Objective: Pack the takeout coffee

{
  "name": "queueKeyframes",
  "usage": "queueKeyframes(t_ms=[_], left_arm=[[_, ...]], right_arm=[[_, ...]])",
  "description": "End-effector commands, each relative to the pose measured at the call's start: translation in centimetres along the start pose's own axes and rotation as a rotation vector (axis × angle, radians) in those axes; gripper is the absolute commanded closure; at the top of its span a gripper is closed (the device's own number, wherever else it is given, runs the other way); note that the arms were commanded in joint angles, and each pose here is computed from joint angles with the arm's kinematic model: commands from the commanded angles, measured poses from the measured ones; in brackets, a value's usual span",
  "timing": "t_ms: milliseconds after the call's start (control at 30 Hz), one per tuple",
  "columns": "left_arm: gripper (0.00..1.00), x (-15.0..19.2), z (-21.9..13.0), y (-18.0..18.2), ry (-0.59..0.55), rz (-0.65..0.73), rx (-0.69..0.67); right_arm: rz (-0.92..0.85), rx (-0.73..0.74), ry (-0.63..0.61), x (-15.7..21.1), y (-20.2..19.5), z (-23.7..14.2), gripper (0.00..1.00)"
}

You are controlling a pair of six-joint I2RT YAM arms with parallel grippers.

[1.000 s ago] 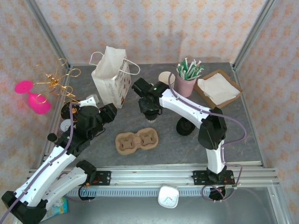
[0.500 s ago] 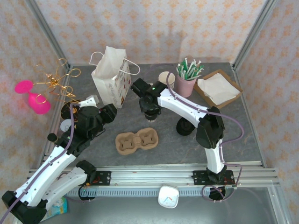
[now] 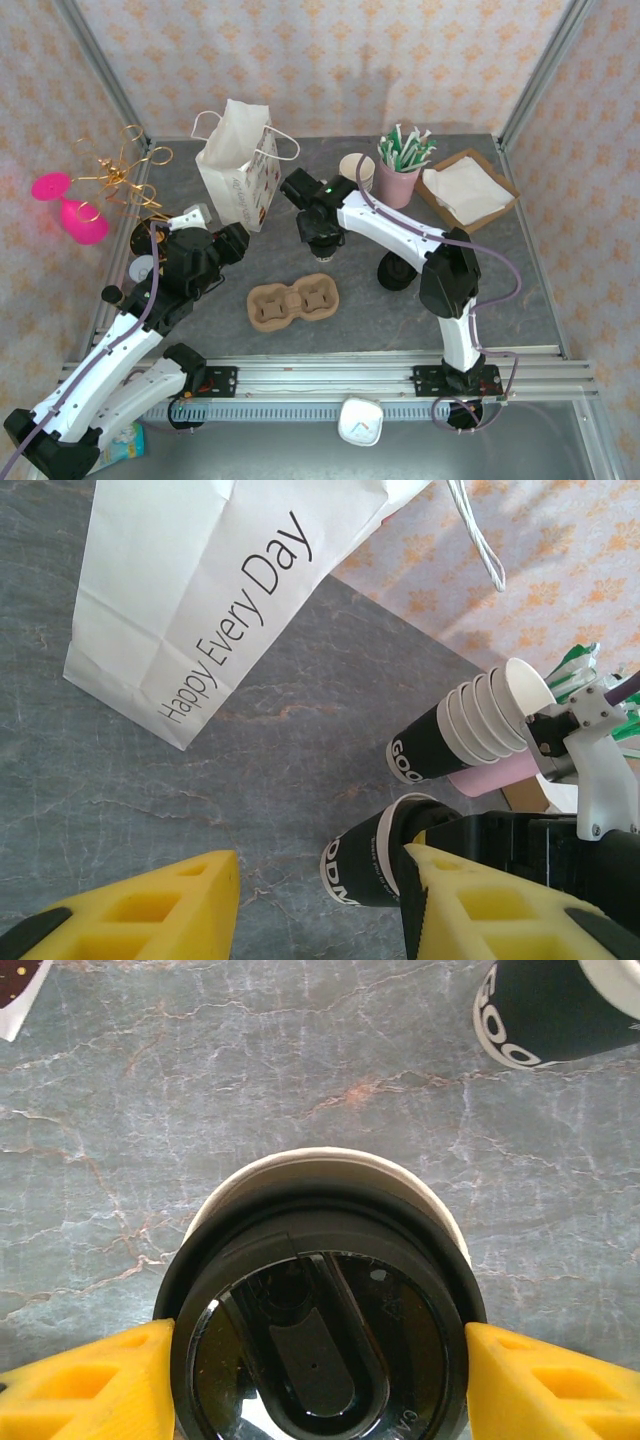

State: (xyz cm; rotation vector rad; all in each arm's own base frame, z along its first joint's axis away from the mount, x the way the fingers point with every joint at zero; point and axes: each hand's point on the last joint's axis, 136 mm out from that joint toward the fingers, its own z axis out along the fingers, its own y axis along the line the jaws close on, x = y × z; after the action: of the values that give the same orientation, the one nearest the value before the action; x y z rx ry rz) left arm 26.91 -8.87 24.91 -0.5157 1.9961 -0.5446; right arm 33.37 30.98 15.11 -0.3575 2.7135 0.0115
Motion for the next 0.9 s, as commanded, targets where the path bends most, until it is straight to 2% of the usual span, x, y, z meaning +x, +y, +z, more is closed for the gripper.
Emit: queueKeyframes(t_ms=[0,267,567,767,867], left_arm=[[0.53,-0.3,-0.2,0.8,-0.024,0.020,-0.030],[0.53,-0.2,-0.1,0.9,-0.022,0.017,-0.032],[0.53,-0.2,0.0,1.1,-0.024,0.018,-0.040],[0.53,0.0,0.1,1.2,-0.020,0.019,-0.042],[0.53,-0.1,0.1,1.2,-0.021,0.019,-0.041]], right_arm=[[0.013,0.025,0.024,0.5,-0.8,1.1,0.33],[0.036,0.045,0.027,0.3,-1.8,1.3,0.32],[0.039,-0.012,0.099,2.9,-1.0,3.1,0.31],[0.036,0.042,0.126,4.0,-1.9,4.2,0.30],[0.047,0.037,0.099,3.1,-1.8,3.4,0.29]])
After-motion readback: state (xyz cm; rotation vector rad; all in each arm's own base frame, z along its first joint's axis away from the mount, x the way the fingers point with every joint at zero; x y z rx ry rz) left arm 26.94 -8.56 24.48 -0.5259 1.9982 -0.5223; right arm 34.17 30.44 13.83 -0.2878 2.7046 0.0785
